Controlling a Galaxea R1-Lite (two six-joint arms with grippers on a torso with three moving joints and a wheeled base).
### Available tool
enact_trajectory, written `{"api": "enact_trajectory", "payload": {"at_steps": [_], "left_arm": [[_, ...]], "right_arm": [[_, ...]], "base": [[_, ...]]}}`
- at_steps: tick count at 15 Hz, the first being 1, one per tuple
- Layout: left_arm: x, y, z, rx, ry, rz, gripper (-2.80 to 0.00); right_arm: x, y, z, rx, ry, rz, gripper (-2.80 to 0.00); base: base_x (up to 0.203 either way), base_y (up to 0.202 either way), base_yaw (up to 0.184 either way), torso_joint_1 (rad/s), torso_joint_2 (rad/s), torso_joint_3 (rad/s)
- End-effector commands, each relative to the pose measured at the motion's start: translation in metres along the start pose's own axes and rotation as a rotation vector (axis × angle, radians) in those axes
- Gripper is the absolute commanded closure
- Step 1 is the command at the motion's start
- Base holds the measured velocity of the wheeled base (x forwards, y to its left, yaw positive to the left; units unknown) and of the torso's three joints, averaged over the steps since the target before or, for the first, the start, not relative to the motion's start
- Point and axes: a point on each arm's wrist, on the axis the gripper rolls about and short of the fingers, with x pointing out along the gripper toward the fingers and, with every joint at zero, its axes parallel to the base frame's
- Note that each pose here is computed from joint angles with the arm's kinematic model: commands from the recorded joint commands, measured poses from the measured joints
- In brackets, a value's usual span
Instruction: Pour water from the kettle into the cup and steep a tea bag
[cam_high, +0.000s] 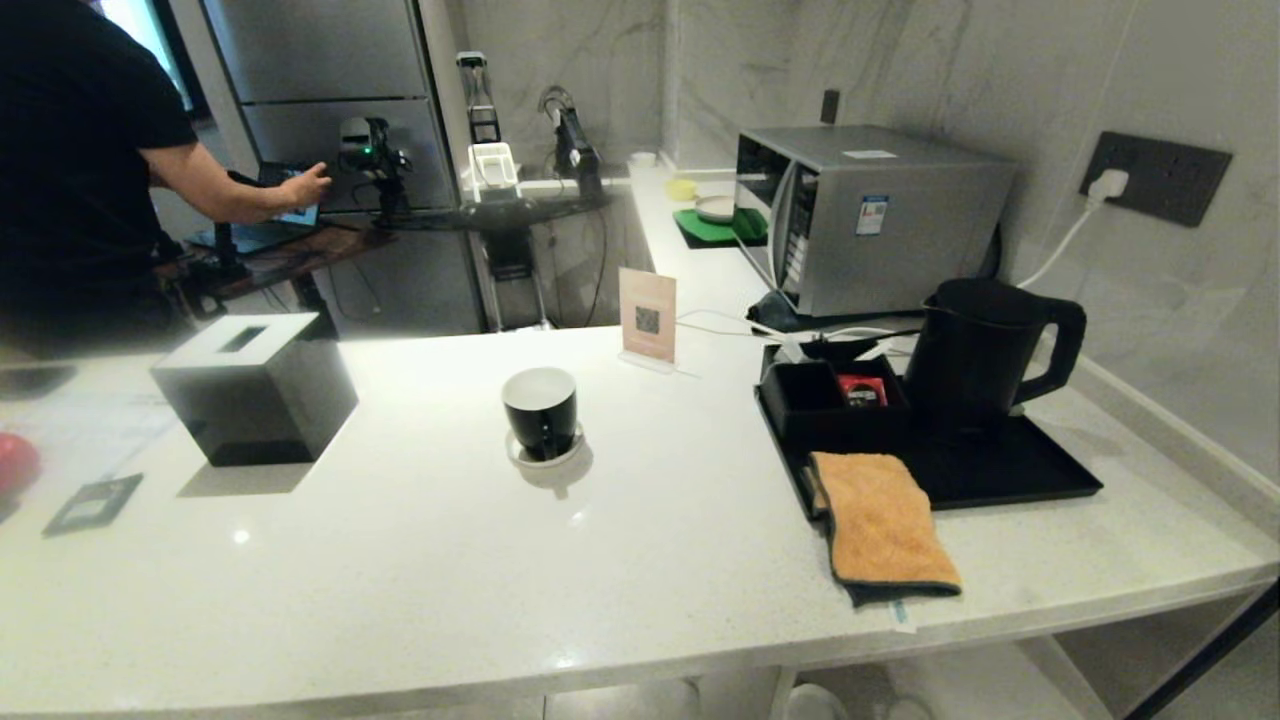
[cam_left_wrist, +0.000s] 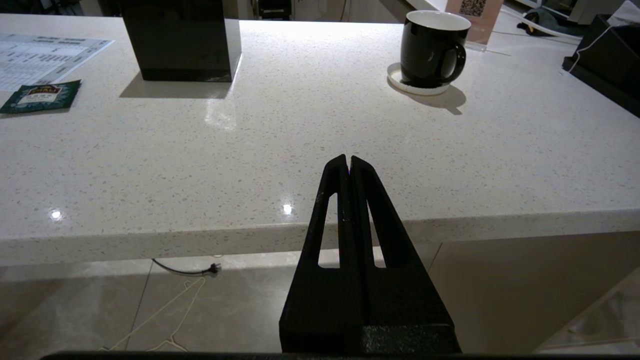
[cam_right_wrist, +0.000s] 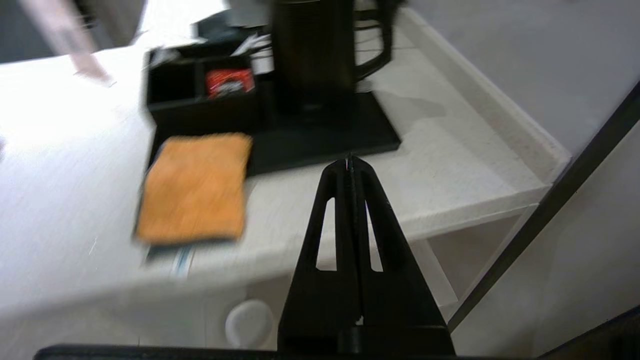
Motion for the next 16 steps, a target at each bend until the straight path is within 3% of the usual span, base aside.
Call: {"api": "enact_trajectory", "payload": {"at_steps": [1, 9, 16], "left_arm": [[0.000, 0.000, 0.000, 0.000, 0.001, 0.001, 0.00], [0.000, 0.000, 0.000, 0.000, 0.000, 0.000, 0.00], [0.000, 0.000, 0.000, 0.000, 0.001, 0.001, 0.00]], "right_arm": [[0.053, 0.006, 0.000, -0.004, 0.135, -0.045, 0.00], [0.167, -0.002, -0.028, -0.027, 0.253, -0.162, 0.00], [0.245, -0.023, -0.033, -0.021, 0.187, -0.230, 0.00]], "base": [[0.000, 0.000, 0.000, 0.000, 0.00, 0.000], [0.000, 0.000, 0.000, 0.000, 0.00, 0.000], [0.000, 0.000, 0.000, 0.000, 0.00, 0.000]]}}
